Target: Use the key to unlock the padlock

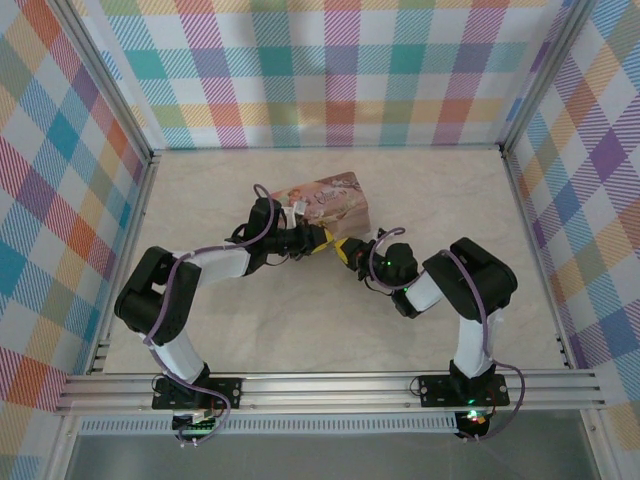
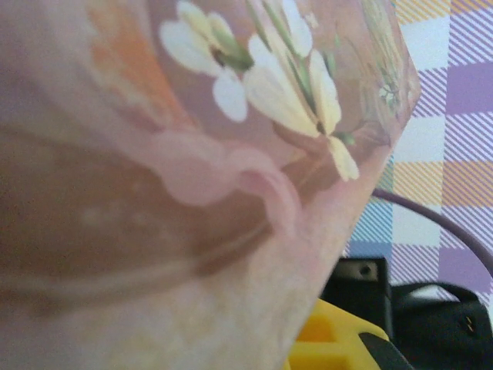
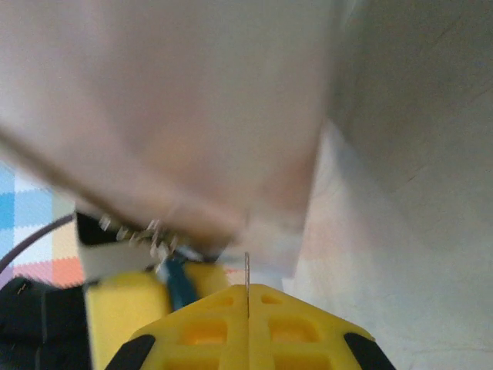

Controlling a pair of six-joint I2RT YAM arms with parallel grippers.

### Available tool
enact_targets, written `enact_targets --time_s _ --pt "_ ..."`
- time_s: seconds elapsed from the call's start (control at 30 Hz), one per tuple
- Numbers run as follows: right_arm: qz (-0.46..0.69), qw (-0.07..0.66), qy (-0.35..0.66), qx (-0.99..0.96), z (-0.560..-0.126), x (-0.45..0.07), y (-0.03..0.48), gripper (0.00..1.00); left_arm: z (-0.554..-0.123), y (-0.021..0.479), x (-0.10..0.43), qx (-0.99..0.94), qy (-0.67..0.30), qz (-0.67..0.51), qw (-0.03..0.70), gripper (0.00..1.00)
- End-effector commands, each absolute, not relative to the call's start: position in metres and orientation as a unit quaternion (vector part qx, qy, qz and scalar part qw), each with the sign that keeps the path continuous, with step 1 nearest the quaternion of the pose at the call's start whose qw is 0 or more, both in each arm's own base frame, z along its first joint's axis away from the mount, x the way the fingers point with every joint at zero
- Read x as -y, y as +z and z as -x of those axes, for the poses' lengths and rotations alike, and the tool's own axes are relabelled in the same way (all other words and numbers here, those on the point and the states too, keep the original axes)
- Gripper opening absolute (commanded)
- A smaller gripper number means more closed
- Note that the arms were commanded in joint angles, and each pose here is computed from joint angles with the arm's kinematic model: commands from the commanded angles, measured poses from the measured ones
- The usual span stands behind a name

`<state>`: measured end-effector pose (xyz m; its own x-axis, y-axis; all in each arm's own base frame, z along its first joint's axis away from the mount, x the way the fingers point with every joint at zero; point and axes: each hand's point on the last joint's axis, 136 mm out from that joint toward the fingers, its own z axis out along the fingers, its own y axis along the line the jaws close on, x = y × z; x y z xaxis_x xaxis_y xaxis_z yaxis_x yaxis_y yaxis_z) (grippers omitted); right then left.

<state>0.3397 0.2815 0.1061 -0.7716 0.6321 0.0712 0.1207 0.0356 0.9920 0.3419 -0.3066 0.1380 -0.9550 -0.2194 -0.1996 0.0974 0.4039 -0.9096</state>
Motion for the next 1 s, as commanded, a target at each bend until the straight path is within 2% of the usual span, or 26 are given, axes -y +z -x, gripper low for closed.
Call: enact_targets --time_s 0.0,0.23,0.6,0.97 --pt "-0.29 0.215 0.645 -0.673 -0.352 -0.276 0.114 0.0 -0.325 0.174 0.318 -0.794 -0.591 -0.013 0.142 0.02" --pt "-0.267 0.222 0.645 -0.68 -0.345 -0.276 0.118 0.0 -0.327 0.172 0.317 -0.797 -0.587 -0.009 0.146 0.02" --pt "-0.154 0.22 0.643 -0.717 -0.299 -0.278 0.121 0.0 -0.332 0.17 0.315 -0.798 -0.585 -0.004 0.145 0.03" --pt "-0.056 0.222 0.668 -0.708 -0.298 -0.3 0.143 0.0 -0.33 0.172 0.315 -0.797 -0.587 -0.008 0.142 0.02"
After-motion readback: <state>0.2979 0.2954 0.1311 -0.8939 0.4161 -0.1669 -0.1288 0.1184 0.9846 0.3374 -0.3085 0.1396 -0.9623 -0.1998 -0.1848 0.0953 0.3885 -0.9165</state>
